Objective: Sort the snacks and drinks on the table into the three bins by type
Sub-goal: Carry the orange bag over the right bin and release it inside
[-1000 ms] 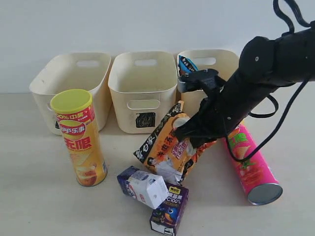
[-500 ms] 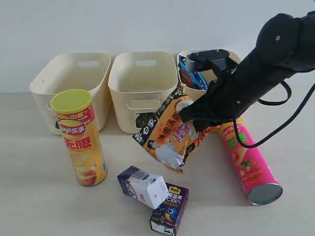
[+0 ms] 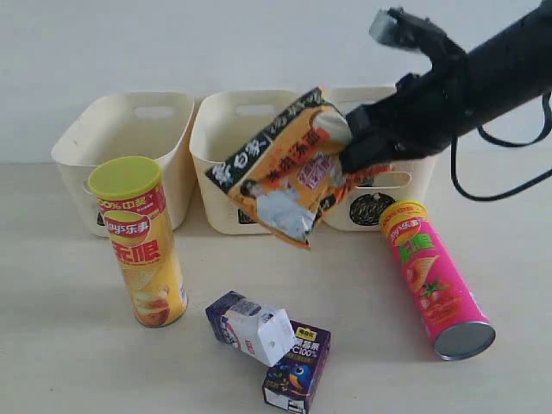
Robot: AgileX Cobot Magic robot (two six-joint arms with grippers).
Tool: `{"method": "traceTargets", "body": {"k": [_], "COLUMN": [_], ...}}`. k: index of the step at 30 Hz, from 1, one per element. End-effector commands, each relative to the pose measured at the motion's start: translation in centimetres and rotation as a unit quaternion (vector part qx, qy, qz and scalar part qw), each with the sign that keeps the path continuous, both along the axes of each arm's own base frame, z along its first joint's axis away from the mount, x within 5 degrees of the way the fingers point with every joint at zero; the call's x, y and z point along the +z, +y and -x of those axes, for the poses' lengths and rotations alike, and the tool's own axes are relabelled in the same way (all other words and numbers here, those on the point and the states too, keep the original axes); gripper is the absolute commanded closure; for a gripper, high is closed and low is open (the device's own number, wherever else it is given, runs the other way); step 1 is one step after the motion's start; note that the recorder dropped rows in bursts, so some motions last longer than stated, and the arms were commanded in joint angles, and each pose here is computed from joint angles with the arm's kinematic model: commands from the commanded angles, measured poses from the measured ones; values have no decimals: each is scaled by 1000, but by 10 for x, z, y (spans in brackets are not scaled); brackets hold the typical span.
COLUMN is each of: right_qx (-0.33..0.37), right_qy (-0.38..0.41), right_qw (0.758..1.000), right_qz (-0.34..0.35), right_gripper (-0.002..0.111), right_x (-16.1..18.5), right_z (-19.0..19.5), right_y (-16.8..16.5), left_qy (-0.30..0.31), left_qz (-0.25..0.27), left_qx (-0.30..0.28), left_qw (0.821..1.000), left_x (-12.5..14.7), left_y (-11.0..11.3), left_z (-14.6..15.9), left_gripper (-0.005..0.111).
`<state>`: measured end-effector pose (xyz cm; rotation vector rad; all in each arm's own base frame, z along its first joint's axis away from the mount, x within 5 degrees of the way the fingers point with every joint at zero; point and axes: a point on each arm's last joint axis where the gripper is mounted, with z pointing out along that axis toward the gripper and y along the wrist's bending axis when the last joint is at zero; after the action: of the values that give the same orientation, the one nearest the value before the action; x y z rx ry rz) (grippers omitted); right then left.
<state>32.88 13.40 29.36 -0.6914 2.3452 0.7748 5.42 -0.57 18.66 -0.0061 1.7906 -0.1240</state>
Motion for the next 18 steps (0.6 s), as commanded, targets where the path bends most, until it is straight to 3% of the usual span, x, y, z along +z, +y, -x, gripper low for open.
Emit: {"method": "traceTargets", "body": {"k": [1,6,13,18], "right_qx": [-14,-52,-146,-197], "right_qy": [-65,-127,-169,-229], "right_qw": [997,990,975,953], "right_qz": [-25,-28,-24,-7], "right_gripper": [108,108,108,108], "right_x": [48,79,87,94], "right_z": [-7,-18,-38,-48], "right_y": [-1,-10,-54,-66], "left_qy": [-5,-5,-5,-5], "left_qz": [9,9,9,9], "left_qx": [3,3,3,3], "left_qw": [1000,1000,1000,1000], "left_x": [0,0,0,0], "left_y": [0,0,0,0], "left_z": [0,0,0,0], "left_gripper": [102,102,102,102]}}
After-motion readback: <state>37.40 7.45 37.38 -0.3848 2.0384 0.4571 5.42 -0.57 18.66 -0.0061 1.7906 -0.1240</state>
